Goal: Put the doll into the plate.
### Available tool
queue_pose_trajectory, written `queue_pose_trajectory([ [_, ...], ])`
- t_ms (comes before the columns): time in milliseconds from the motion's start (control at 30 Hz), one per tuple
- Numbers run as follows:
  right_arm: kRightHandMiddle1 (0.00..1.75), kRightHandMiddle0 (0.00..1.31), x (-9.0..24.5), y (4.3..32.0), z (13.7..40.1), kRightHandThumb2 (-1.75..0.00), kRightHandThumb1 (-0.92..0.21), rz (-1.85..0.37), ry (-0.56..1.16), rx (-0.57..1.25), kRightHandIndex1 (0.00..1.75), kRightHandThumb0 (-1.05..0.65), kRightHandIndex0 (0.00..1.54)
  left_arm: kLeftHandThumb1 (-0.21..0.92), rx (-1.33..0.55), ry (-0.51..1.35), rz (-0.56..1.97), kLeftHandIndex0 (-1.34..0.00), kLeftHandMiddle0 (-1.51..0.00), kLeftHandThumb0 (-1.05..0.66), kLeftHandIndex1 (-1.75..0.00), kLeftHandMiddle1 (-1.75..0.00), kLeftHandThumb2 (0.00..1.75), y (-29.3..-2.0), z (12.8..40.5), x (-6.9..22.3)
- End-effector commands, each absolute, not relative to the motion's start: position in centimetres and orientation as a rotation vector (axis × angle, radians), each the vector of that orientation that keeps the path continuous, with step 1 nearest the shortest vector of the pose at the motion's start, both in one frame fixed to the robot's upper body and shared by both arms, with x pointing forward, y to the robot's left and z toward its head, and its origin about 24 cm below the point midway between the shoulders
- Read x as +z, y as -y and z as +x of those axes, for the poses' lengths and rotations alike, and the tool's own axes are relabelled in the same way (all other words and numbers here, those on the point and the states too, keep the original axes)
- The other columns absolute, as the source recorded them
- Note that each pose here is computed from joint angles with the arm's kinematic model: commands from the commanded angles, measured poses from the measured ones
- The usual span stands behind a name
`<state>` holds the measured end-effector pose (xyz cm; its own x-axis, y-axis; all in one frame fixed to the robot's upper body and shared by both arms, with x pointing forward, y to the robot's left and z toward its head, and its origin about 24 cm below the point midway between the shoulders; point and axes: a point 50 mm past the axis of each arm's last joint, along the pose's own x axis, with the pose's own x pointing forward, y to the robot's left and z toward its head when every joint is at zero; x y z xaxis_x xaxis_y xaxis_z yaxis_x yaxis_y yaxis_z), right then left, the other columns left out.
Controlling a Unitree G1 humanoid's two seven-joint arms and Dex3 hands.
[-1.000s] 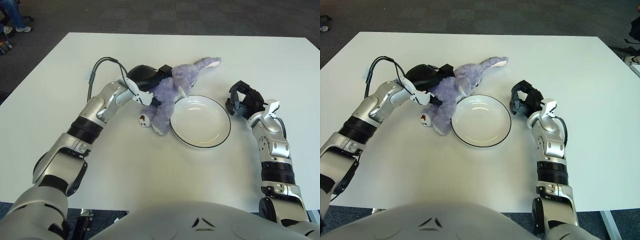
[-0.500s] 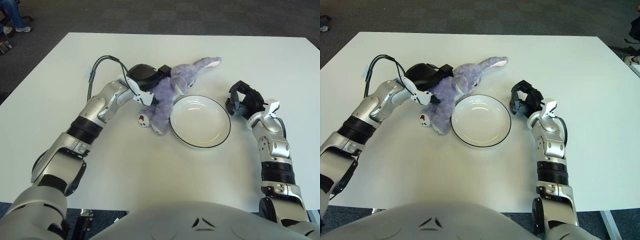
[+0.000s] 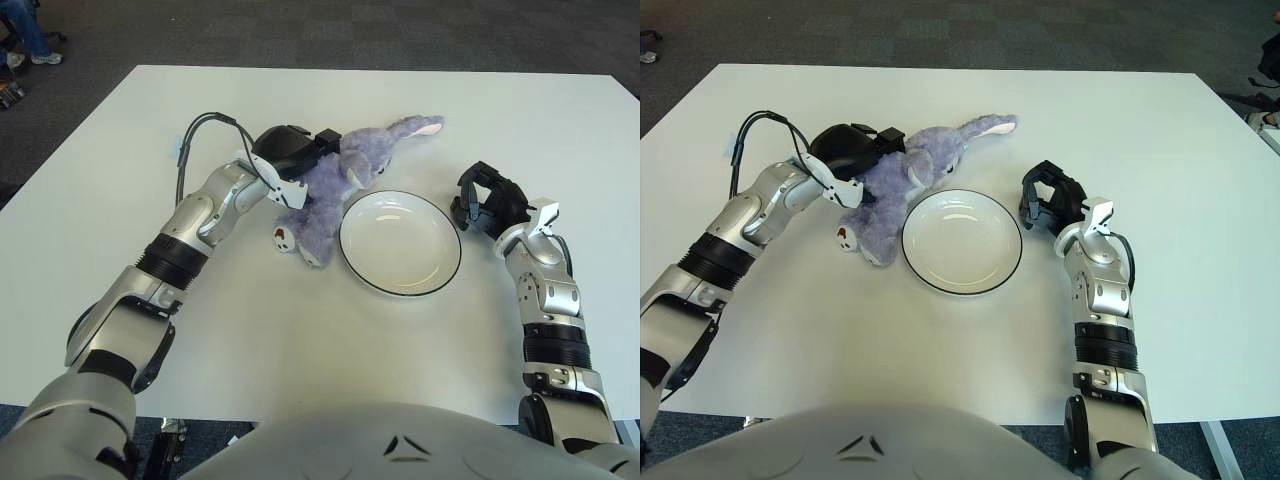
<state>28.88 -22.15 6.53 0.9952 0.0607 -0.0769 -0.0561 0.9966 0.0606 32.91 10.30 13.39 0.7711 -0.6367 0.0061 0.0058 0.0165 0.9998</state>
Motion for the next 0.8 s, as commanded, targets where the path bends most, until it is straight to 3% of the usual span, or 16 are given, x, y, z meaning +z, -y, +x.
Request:
queue_pose_trajectory([
  [0,1.75,0.51,5.8,22.5,28.7,-1.15,-0.45,0.066,-0.117,0.053,1.75,-0.44,1.27,-0.03,-0.498,0.529,1.472,-0.81,-0.88,0.00,-1.74,-1.39,1.59,-10.8,32.8,12.4],
  [300,1.75,0.51,5.7,22.5,28.8,-1.15,-0.45,0.067,-0.116,0.055,1.75,-0.44,1.27,-0.01,-0.310,0.674,1.368,-0.76,-0.93,0.00,-1.75,-1.32,1.55,-11.4,32.2,12.7],
  [767,1.75,0.51,5.6,22.6,28.9,-1.15,-0.46,0.074,-0.116,0.059,1.75,-0.44,1.27,-0.01,-0.207,0.803,1.196,-0.73,-0.88,0.00,-1.75,-1.45,1.59,-11.9,30.8,14.2],
])
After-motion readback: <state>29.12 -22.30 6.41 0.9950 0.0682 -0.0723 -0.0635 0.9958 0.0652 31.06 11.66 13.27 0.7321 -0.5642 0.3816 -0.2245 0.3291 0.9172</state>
